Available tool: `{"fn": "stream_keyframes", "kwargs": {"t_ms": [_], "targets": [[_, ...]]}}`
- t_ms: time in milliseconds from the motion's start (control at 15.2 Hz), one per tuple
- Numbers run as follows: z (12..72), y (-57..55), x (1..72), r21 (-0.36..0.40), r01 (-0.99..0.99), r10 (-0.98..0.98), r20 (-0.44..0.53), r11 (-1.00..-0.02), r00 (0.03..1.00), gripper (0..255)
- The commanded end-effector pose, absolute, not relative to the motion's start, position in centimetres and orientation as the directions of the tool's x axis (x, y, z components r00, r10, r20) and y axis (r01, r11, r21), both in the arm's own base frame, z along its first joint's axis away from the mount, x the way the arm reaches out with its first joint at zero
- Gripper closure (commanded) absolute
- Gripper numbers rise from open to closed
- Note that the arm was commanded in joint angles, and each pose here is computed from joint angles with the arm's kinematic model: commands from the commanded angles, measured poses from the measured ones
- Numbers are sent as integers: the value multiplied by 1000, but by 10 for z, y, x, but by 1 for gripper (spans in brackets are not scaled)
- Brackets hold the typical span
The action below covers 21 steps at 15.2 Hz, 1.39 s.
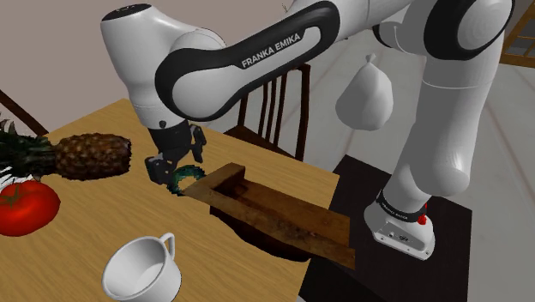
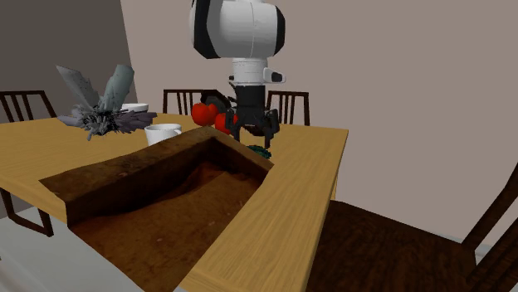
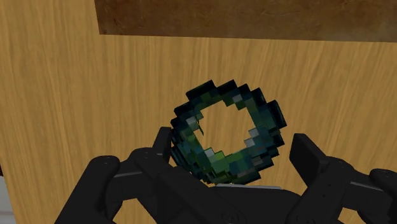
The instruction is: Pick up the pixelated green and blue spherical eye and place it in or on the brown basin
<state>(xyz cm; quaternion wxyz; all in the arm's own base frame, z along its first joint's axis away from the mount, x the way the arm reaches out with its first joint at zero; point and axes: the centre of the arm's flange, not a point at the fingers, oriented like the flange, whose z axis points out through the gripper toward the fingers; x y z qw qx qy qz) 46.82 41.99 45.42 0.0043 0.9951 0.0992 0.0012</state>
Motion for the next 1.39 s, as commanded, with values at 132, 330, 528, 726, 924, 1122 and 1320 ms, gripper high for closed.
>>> {"fn": "stream_keyframes", "kwargs": {"t_ms": [132,330,528,726,924,1122,1320], "targets": [[452,420,469,9,197,197,2,-980,980,0],[453,420,469,9,197,197,2,-980,980,0],[453,420,469,9,197,197,2,-980,980,255],[453,420,469,9,197,197,2,-980,980,255],[453,419,469,9,197,197,2,-980,980,255],[463,420,469,9,197,197,2,-980,980,255],[479,420,469,9,197,197,2,-980,980,255]]}}
